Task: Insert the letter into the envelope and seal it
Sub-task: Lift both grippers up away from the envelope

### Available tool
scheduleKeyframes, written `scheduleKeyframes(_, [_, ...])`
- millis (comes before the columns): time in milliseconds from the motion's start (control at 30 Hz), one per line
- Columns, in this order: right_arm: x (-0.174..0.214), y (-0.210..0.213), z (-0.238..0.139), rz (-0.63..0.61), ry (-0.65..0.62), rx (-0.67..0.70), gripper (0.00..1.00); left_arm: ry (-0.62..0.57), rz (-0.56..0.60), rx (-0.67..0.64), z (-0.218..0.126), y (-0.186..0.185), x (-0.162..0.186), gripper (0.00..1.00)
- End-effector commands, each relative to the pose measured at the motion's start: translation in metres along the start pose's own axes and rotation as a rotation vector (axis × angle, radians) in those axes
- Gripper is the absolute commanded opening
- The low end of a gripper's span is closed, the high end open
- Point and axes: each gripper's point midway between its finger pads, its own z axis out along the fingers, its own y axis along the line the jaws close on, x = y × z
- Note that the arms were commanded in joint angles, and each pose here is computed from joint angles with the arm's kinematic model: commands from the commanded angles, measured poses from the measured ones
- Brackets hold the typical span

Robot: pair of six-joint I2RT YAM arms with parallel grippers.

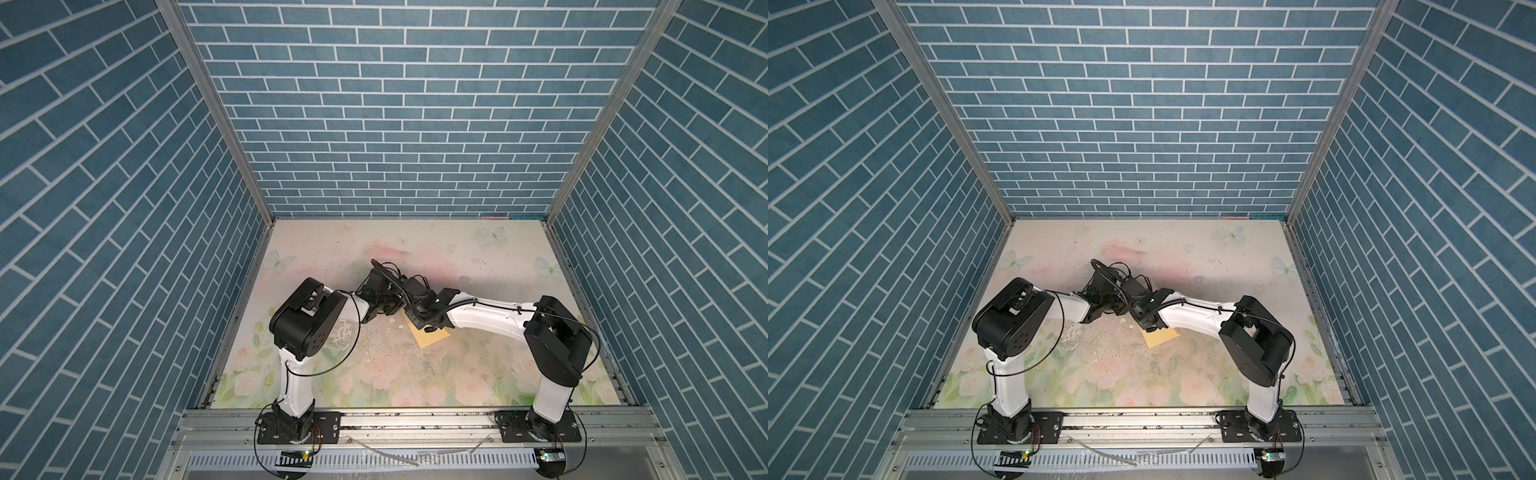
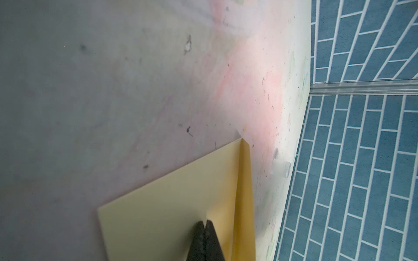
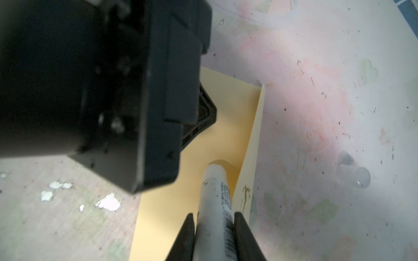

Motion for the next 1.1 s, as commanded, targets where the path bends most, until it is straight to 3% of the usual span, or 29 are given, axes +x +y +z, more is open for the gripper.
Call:
scheduleKeyframes(0, [0.039, 0.013, -0.011, -0.089, 0.137, -0.081, 0.00, 0.085, -0.106, -0.376, -0.002, 0.121, 0.037, 0.00])
scheduleKeyframes(200, [0.040, 0.016, -0.017, -0.087, 0.147, -0.115, 0.00, 0.084, -0.101, -0.375, -0.003, 0.119, 0.037, 0.00])
scheduleKeyframes(400, [-0.023, 0.001, -0.058, 0.060, -0.113, -0.133, 0.00, 0.064, -0.031, -0.349, -0.011, 0.096, 0.026, 0.00])
scheduleKeyframes(567, [-0.059, -0.022, -0.098, 0.183, -0.302, -0.154, 0.00, 0.029, 0.063, -0.279, -0.022, 0.055, 0.012, 0.02])
scheduleKeyframes(767, [-0.048, -0.049, -0.105, 0.226, -0.328, -0.096, 0.00, -0.049, 0.169, -0.168, -0.053, -0.004, -0.011, 0.28])
scheduleKeyframes(867, [-0.045, -0.066, -0.110, 0.304, -0.369, -0.082, 0.00, -0.087, 0.176, -0.122, -0.076, -0.027, -0.019, 0.42])
scheduleKeyframes(1067, [-0.059, -0.091, -0.121, 0.489, -0.554, -0.118, 0.00, -0.114, 0.020, 0.074, -0.123, -0.084, -0.014, 0.74])
